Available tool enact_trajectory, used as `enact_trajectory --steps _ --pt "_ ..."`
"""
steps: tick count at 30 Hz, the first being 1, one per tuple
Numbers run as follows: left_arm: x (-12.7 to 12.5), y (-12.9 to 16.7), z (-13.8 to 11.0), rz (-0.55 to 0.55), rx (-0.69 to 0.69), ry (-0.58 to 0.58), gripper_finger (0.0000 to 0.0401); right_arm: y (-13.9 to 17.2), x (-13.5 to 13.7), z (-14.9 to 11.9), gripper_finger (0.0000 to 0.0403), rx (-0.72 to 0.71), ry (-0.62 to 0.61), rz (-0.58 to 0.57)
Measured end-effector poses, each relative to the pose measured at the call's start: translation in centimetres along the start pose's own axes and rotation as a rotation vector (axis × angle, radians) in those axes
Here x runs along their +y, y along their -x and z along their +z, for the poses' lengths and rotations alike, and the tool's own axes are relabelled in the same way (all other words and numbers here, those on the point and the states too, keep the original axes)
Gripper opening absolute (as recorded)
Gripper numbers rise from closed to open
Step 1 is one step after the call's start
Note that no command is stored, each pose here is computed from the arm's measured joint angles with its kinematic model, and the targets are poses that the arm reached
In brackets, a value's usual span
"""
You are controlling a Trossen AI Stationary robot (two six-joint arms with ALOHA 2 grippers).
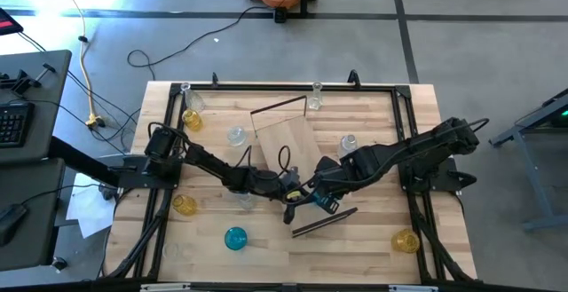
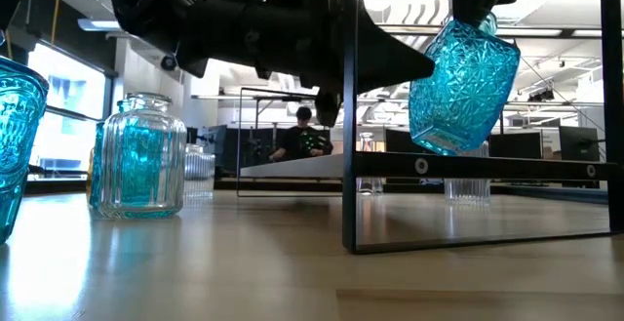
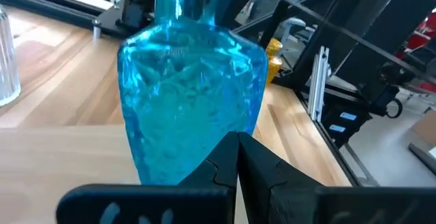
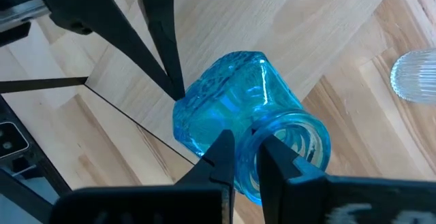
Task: Sort vases onto shelf
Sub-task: Put the blue crystal vase on the shelf
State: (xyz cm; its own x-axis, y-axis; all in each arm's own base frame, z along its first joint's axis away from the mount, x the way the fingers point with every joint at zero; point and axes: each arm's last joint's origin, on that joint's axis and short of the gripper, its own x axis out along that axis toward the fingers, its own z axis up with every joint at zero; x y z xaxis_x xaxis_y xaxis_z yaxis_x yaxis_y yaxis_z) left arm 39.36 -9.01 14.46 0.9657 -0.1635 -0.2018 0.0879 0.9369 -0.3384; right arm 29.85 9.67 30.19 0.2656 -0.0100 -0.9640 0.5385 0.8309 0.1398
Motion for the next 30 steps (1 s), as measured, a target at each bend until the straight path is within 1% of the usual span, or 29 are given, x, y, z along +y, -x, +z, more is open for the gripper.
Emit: enact_trajectory --steps 6,12,18,26,30 --pt "0.2 -0.2 -0.7 0.009 0.024 0.021 0.0003 0.0 0.2 -0.2 0.0012 0.0 0.002 0.002" --pt "1.2 -1.1 -1.9 0.03 0.051 0.045 0.0003 0.0 0.3 -0.5 0.0012 0.007 0.002 -0.004" --pt "0.9 -2.3 -1.8 -0.003 0.055 0.034 0.0003 0.1 0.5 -0.9 0.0012 0.019 0.007 -0.001" --pt "0.9 -2.4 -1.7 -0.005 0.057 0.034 0.0003 0.2 1.0 -1.6 0.0013 0.017 -0.005 -0.002" --pt "0.9 -2.4 -1.7 -0.005 0.059 0.035 0.0003 0.2 1.3 -1.9 0.0024 0.022 0.0 0.014"
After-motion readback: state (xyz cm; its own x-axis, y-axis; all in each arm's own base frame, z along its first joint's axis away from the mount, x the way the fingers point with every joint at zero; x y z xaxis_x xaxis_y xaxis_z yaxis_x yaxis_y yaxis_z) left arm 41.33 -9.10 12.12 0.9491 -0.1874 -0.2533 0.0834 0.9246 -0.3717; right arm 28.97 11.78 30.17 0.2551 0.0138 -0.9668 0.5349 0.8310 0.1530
